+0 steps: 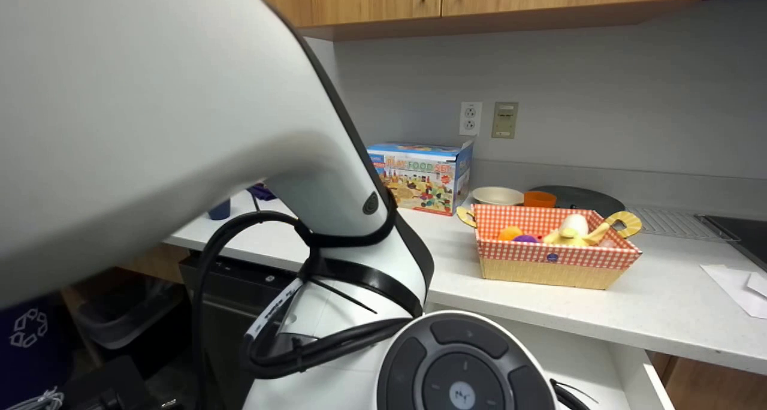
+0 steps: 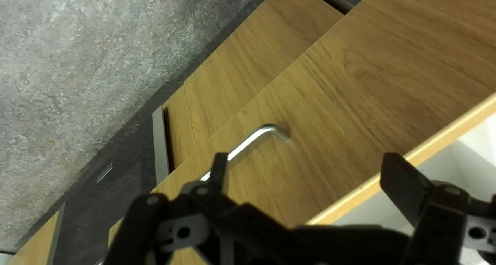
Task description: Open the drawer, remove the plushy from the drawer, put it in the box, and then close the drawer
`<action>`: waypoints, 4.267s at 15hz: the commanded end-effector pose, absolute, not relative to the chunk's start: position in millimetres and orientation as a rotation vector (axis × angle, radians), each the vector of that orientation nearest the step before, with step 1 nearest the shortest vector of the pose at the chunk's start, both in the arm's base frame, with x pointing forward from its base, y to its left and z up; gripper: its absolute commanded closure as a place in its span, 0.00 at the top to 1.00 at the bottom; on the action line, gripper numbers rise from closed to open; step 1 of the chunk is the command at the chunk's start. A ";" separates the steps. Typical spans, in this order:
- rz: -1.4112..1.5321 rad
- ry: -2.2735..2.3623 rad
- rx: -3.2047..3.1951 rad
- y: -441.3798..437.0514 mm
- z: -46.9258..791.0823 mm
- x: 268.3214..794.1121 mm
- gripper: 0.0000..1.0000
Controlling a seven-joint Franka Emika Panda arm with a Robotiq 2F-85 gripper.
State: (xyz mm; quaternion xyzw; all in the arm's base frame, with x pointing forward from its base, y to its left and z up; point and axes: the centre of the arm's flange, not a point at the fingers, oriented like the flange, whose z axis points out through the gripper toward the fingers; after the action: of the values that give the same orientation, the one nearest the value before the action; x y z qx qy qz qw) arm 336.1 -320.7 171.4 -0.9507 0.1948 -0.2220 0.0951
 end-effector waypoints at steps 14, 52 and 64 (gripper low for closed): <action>-1.076 -0.138 -2.853 -214.6 226.9 380.3 1.00; -0.443 -0.179 -3.242 -215.6 183.4 435.9 1.00; -0.591 -0.335 -3.372 -237.3 186.4 397.9 1.00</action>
State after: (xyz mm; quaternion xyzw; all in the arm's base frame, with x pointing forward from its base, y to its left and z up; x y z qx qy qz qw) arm 411.2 -238.8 184.2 -0.9791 -0.0693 -0.1575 -0.1083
